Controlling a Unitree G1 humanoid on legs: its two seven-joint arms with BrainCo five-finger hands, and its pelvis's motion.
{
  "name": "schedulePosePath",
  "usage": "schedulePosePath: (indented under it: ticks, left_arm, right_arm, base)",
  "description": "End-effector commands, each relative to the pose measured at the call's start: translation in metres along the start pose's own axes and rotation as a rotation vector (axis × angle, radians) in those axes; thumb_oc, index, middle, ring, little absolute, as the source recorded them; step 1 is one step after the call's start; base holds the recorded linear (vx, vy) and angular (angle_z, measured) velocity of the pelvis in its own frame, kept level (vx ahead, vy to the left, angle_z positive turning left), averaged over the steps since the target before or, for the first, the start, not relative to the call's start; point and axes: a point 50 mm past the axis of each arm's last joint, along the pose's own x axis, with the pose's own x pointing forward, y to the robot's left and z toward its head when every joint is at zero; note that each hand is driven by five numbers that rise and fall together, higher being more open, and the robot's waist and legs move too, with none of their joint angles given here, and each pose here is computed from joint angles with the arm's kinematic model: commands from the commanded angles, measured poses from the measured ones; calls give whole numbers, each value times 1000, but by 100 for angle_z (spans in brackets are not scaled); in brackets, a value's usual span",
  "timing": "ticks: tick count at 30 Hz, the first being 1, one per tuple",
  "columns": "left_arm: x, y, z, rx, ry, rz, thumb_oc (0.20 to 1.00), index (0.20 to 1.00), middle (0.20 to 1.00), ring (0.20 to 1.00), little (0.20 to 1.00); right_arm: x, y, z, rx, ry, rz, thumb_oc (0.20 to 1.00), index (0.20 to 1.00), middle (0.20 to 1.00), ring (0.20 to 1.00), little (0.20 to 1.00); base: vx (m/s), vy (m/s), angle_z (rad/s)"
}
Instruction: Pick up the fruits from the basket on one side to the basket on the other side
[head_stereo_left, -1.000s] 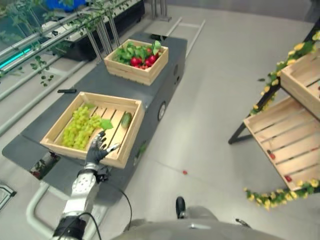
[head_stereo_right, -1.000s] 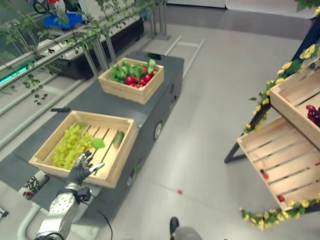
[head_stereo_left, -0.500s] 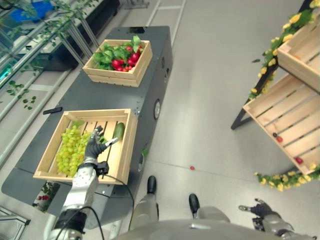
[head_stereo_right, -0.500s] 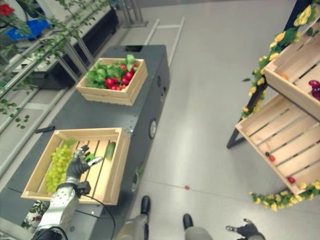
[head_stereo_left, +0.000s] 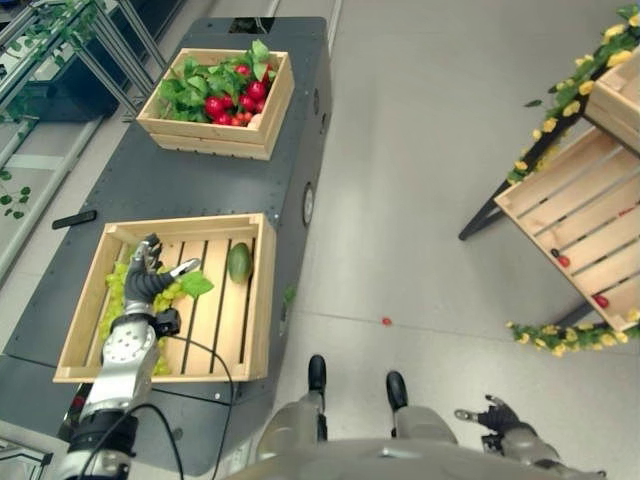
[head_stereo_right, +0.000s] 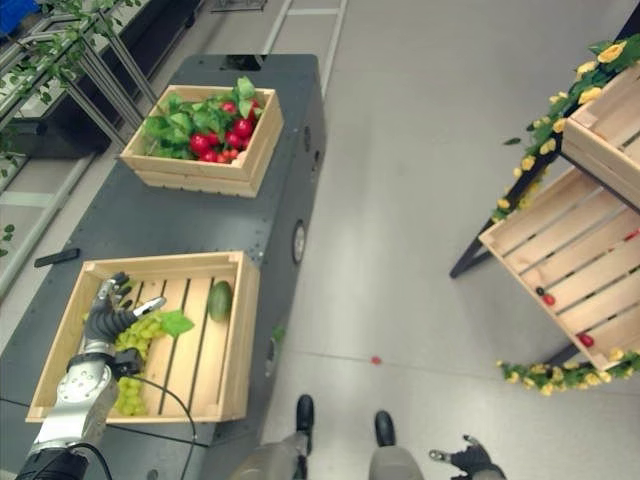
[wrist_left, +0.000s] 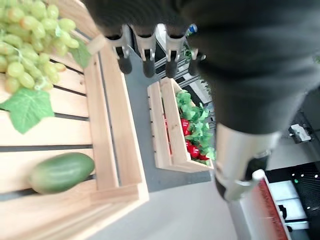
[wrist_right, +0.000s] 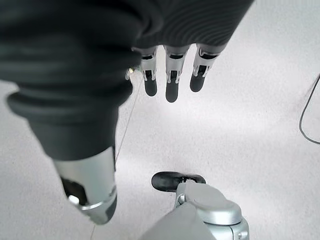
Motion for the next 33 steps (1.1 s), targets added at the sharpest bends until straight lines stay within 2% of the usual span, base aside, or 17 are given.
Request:
schedulePosePath:
  ticks: [1, 8, 14, 25, 33]
  left_arm:
    - [22, 24, 26, 76, -73, 97, 1000, 1000, 1000, 1000, 1000]
    - [30, 61, 8, 155, 76, 224, 1000, 1000, 1000, 1000, 1000]
    - [31, 71, -5, 208, 170, 250, 1000, 1000, 1000, 1000, 1000]
    - [47, 106, 25, 372, 192, 367, 1000, 1000, 1000, 1000, 1000]
    - [47, 122, 32, 373, 204, 451, 1000, 1000, 1000, 1000, 1000]
  right_arm:
    - [2, -6, 13, -7, -36, -19, 1000, 1000, 1000, 1000, 1000]
    - [4, -1, 31, -11, -86, -13, 1000, 1000, 1000, 1000, 1000]
    - [4, 2, 36, -19, -102, -4, 1000, 1000, 1000, 1000, 1000]
    - [3, 15, 54, -13, -173, 22, 1000, 1000, 1000, 1000, 1000]
    - [0, 30, 72, 5, -235, 57, 1000, 1000, 1000, 1000, 1000]
  base:
    - [-46, 5, -4]
    - [-73, -10, -1]
    - [-11, -1, 1]
    - [-14, -7, 9]
    - [-7, 27, 11]
